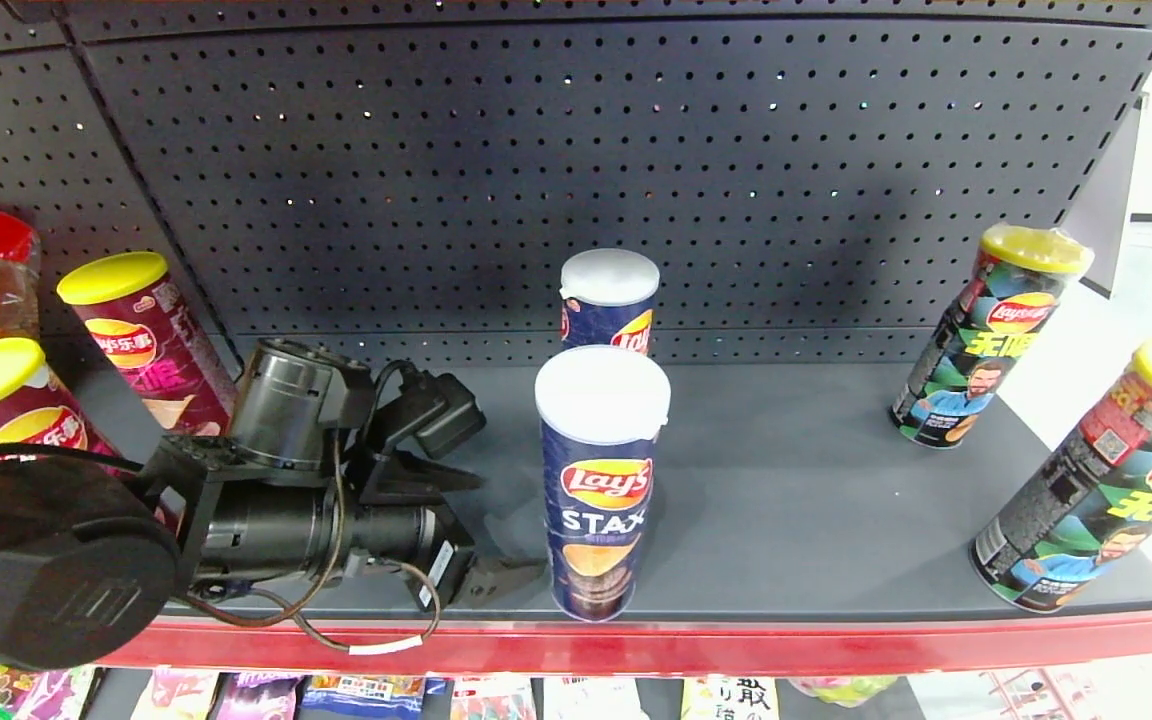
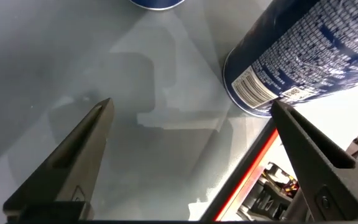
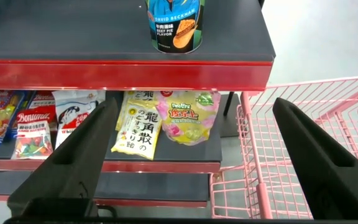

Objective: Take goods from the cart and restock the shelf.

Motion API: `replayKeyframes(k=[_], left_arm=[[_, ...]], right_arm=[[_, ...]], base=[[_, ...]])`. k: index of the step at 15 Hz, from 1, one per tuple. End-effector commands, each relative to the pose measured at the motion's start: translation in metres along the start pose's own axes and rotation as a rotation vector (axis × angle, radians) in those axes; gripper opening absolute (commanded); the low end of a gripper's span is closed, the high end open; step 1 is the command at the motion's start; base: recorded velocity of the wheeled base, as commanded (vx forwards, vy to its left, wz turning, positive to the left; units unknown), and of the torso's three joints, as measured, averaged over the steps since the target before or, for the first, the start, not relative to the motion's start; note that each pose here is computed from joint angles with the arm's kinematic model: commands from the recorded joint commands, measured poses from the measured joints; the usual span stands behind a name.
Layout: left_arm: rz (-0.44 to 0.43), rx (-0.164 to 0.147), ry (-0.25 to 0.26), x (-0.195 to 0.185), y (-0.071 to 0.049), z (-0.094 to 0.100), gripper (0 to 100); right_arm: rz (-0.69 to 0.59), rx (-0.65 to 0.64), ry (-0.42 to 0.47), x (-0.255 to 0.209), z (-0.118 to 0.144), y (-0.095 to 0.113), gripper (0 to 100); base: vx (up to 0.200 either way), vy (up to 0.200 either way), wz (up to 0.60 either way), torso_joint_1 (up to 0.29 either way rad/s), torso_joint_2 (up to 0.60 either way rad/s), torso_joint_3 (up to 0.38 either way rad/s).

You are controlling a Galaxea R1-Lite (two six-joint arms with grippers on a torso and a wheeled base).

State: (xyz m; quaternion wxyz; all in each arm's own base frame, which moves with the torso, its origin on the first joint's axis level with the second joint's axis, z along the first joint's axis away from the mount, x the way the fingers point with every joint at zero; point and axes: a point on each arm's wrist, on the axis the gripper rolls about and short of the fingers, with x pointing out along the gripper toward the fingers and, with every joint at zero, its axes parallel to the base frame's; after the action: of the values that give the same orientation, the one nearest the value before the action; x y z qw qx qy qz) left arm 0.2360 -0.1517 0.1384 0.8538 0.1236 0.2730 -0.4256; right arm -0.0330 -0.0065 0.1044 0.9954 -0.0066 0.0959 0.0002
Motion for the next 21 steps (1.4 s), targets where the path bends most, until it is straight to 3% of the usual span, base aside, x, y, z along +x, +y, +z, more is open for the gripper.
replayKeyframes(k=[1,5,7,9,12,13,14,17,19,20,21], left_arm=[[0.001,-0.001,-0.002,-0.002,-0.001,0.0,100],[0.063,-0.028,-0.035,-0.034,0.004,-0.009,100],[0.101,-0.033,-0.079,-0.064,-0.001,-0.017,100],[0.126,-0.022,-0.146,-0.105,-0.021,-0.033,100],[0.131,-0.037,-0.163,-0.16,-0.057,-0.075,100],[0.131,-0.037,-0.163,-0.16,-0.057,-0.075,100],[0.195,-0.105,-0.186,-0.199,-0.081,-0.107,100],[0.393,-0.277,-0.214,-0.242,-0.118,-0.161,100],[0.511,-0.327,-0.209,-0.248,-0.129,-0.185,100],[0.613,-0.363,-0.228,-0.246,-0.135,-0.204,100],[0.667,-0.4,-0.249,-0.246,-0.133,-0.206,100]], right_arm=[[0.0,-0.001,0.004,0.001,0.0,0.0,100],[0.002,-0.002,0.014,0.002,-0.003,0.0,100],[0.006,-0.02,0.023,0.003,-0.005,0.0,100],[0.059,-0.043,0.03,0.004,-0.007,0.002,100],[0.197,-0.05,0.021,0.003,-0.005,0.005,100],[0.197,-0.05,0.021,0.003,-0.005,0.005,100],[0.199,-0.067,0.021,0.002,-0.005,0.005,100],[0.043,-0.047,0.073,0.004,0.011,0.007,100],[-0.039,-0.031,0.099,0.006,0.016,0.009,100],[-0.07,-0.055,0.081,0.004,0.009,0.011,100],[-0.06,-0.073,0.05,0.001,-0.002,0.011,100]], base=[[0.0,0.0,0.0,0.0,0.0,0.0],[0.0,0.0,0.0,0.0,0.0,0.0],[0.0,0.0,0.0,0.0,0.0,0.0],[0.0,0.0,0.0,0.0,0.0,0.0],[0.0,0.0,0.0,0.0,0.0,0.0],[0.0,0.0,0.0,0.0,0.0,0.0],[0.0,0.0,0.0,0.0,0.0,0.0],[0.0,0.0,0.0,0.0,0.0,0.0],[0.0,0.0,0.0,0.0,0.0,0.0],[0.0,0.0,0.0,0.0,0.0,0.0],[0.0,0.0,0.0,0.0,0.0,0.0]])
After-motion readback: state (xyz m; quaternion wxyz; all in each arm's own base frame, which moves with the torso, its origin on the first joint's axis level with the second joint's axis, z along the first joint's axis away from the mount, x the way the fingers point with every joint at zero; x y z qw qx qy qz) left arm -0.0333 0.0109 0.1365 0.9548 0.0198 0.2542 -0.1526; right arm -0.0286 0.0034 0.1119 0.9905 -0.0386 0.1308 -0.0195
